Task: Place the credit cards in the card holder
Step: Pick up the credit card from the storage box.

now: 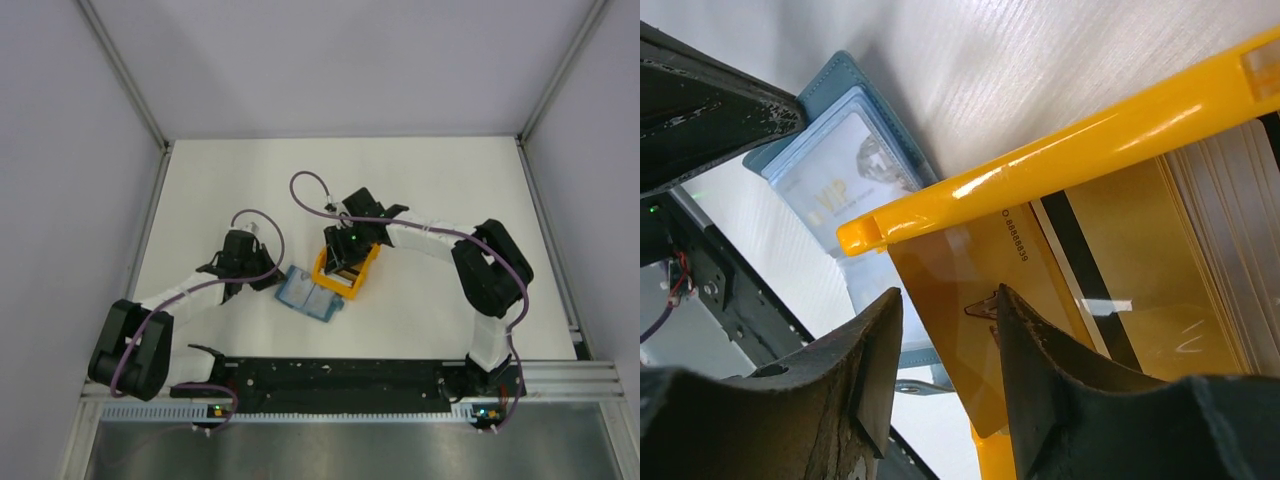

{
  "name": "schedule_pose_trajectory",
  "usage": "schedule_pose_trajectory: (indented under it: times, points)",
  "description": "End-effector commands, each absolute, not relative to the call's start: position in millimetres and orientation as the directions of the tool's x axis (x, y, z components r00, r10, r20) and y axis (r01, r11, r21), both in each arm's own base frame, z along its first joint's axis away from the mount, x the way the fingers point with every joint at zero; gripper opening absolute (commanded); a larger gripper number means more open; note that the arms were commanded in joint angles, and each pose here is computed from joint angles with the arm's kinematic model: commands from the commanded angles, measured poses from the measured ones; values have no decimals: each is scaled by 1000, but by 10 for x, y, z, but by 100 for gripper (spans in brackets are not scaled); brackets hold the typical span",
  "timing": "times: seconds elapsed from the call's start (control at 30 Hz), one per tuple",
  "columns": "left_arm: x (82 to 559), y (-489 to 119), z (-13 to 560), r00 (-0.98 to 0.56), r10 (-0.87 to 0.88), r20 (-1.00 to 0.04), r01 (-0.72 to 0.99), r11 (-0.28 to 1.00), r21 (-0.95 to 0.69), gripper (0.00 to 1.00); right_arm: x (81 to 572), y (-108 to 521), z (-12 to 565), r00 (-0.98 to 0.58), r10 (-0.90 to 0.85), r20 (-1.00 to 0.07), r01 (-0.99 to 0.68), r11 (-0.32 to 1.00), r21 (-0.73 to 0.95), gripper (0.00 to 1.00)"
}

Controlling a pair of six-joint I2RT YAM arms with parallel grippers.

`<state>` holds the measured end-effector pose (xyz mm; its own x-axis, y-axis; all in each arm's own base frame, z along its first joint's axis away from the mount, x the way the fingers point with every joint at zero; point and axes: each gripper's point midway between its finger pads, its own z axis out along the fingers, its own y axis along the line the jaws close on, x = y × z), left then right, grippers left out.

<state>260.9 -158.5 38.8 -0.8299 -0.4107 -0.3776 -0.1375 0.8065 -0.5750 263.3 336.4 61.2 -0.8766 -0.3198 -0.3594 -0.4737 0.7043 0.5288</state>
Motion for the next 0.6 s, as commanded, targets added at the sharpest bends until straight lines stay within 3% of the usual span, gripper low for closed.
schedule_pose_trajectory:
  times: [0.0, 0.43, 0.57]
  points:
    - [2736, -1613, 470, -809, -429, -402, -123, 792, -598, 0, 2621, 3505, 918, -858, -322, -400, -510, 627, 589, 42]
    - [2739, -1627, 462, -813, -428, -396, -122, 789, -602, 0, 2583, 3480, 891, -863, -324, -387, -502, 630, 592, 29]
    - [2746, -1628, 471, -811, -430, -398, -122, 788, -603, 0, 2612, 3486, 919, -864, -318, -391, -501, 626, 598, 14]
